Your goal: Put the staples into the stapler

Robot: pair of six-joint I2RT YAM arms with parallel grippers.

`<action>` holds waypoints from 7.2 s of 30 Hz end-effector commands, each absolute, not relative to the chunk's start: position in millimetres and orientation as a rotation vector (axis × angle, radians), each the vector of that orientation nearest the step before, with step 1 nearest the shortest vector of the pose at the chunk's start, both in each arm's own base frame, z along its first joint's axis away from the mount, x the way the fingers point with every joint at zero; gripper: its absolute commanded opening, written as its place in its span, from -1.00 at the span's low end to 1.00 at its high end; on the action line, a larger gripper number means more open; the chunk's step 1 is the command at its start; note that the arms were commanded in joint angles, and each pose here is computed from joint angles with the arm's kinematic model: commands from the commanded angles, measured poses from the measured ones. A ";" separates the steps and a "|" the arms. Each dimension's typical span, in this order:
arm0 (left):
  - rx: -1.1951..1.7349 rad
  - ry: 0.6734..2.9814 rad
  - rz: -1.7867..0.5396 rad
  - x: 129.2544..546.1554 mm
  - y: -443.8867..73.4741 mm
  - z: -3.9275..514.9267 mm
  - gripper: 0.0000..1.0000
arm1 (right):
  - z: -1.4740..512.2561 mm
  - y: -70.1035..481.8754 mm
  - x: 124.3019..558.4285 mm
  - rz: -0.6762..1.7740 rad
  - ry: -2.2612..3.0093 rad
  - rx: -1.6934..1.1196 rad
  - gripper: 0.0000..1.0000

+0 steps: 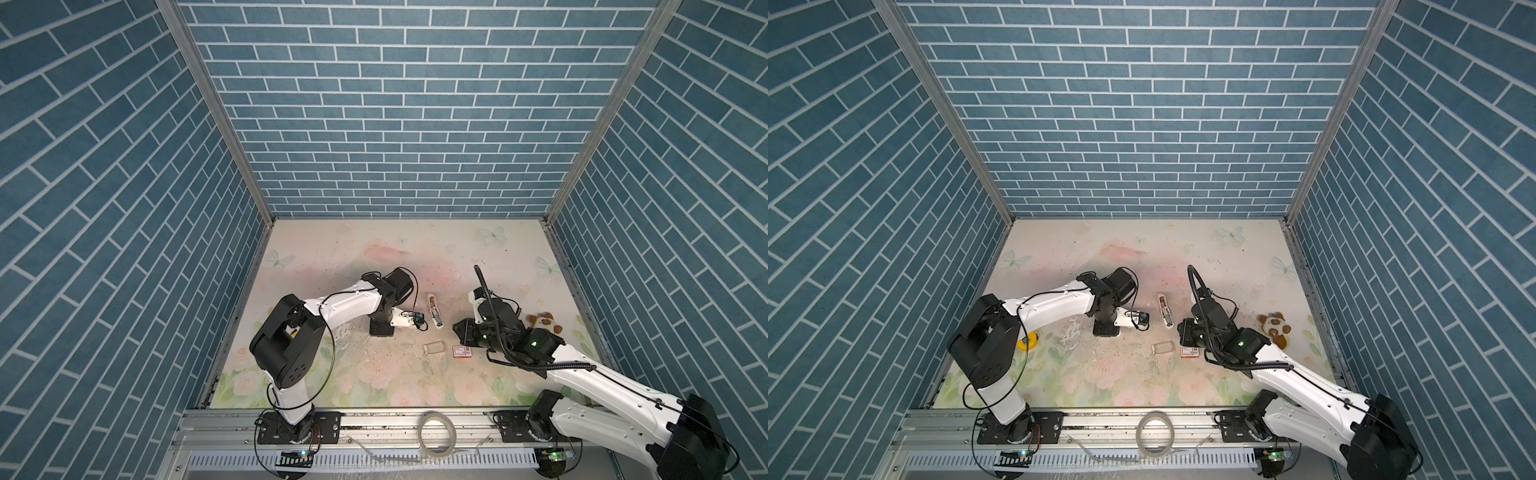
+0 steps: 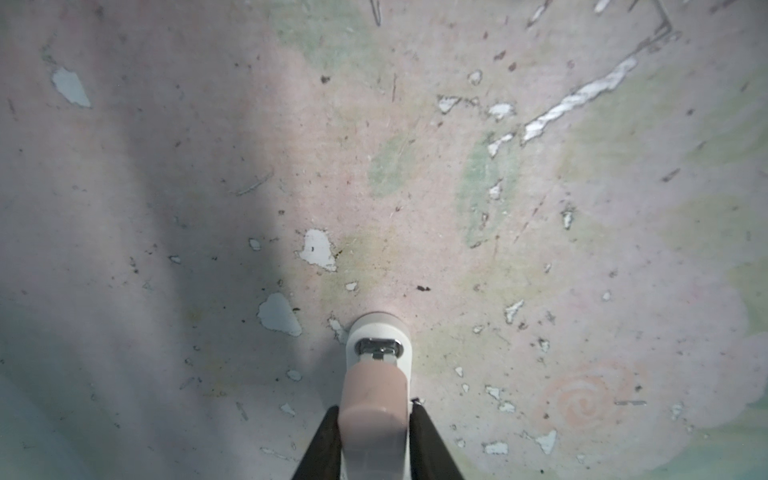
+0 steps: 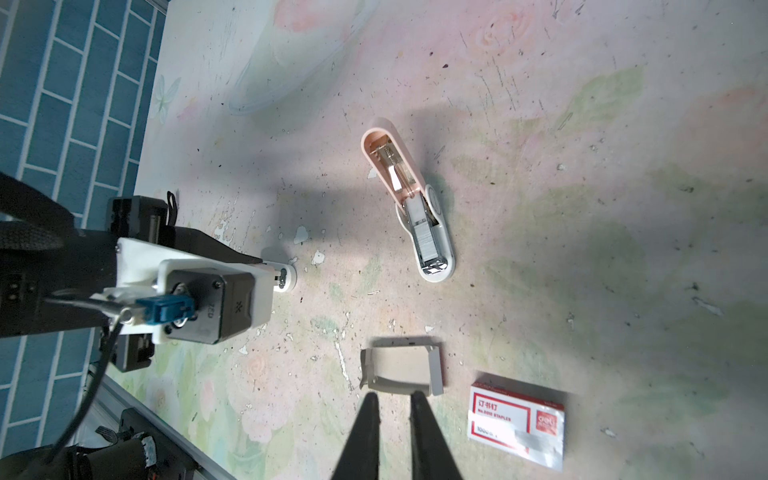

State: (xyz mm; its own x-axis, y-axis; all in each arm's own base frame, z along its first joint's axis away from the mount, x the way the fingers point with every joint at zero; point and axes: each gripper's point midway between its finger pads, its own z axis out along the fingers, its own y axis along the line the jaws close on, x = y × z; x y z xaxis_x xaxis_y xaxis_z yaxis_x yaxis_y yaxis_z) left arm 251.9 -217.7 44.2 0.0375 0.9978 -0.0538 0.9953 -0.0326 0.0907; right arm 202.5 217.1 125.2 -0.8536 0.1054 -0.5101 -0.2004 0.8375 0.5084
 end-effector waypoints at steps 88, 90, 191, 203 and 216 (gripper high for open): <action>1.721 2.080 -0.318 227.5 -222.7 180.1 0.51 | 20.7 264.7 280.8 0.545 2.578 -0.743 -0.15; 1.718 2.082 -0.317 228.3 -222.3 180.2 0.51 | 19.6 265.5 279.8 0.544 2.577 -0.756 -0.19; 1.569 2.070 -0.463 264.5 -255.8 184.3 0.54 | 4.7 275.6 248.0 0.764 2.753 -0.416 -0.54; 1.616 2.103 -0.435 267.2 -256.2 160.7 0.53 | 29.1 268.7 238.1 0.828 2.725 -0.392 -0.53; 1.735 2.141 -0.406 271.1 -266.9 115.8 0.20 | 50.8 237.3 252.0 0.835 2.705 -0.210 -0.60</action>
